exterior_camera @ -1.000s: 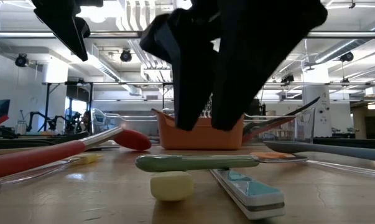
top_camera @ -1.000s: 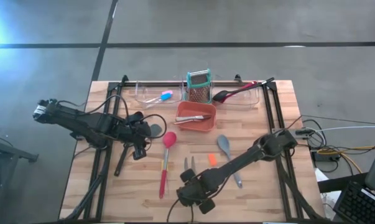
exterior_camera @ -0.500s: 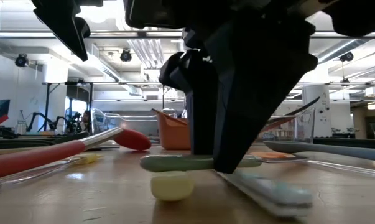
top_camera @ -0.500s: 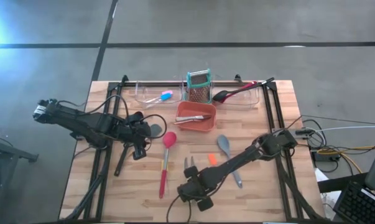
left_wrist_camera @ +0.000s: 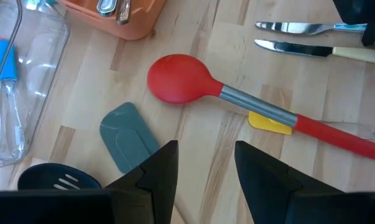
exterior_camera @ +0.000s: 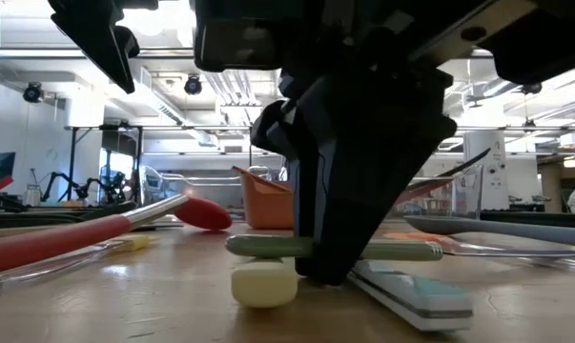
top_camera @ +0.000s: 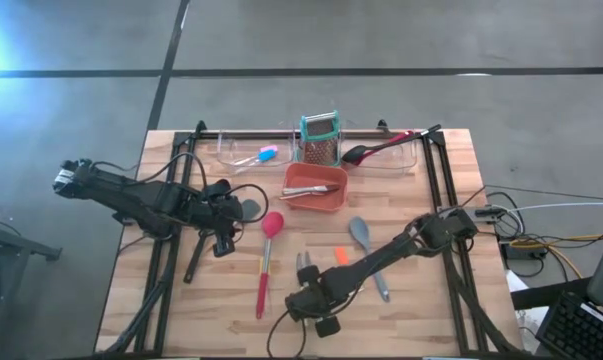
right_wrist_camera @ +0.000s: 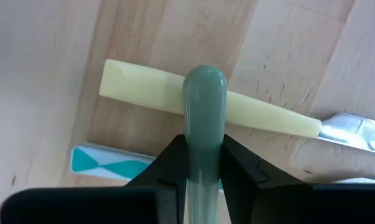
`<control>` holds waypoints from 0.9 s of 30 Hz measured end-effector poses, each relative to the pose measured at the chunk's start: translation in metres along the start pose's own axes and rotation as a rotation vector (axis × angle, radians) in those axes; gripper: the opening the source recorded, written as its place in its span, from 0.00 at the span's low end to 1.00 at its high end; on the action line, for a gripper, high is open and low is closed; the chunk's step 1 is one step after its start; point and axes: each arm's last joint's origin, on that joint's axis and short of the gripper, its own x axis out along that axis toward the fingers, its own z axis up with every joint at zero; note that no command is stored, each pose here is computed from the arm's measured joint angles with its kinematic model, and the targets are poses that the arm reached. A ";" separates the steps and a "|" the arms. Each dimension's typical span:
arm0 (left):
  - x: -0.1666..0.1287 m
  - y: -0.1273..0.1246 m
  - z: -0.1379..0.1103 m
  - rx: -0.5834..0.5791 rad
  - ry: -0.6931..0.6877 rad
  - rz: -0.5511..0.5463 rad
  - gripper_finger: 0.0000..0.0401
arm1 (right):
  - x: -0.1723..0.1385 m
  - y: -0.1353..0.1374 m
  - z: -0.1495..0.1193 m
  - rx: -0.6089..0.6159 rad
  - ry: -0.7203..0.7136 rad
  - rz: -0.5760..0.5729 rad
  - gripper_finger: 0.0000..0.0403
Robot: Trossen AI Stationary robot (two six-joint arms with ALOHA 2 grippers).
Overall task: Pick & Place Kitchen Items
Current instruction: Put the green table knife into the orange bin
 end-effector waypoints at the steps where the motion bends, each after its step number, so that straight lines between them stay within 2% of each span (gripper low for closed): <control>1: 0.000 0.000 0.000 0.000 0.000 0.000 0.41 | 0.000 0.000 0.000 0.003 0.000 0.006 0.14; 8: 0.000 0.000 0.000 0.008 0.000 0.000 0.41 | -0.015 0.001 0.009 0.004 -0.032 0.024 0.14; 11: 0.000 0.000 0.000 0.008 0.000 0.000 0.41 | -0.037 0.001 0.015 0.002 -0.041 0.024 0.14; 16: 0.000 0.000 0.000 0.009 0.001 0.001 0.41 | -0.090 -0.010 0.024 0.021 -0.086 -0.011 0.14; 22: -0.001 0.000 0.000 0.008 -0.002 0.002 0.41 | -0.156 -0.053 0.032 0.050 -0.242 -0.073 0.14; 27: -0.001 0.000 0.000 0.003 -0.002 0.002 0.41 | -0.186 -0.105 0.031 0.031 -0.336 -0.143 0.14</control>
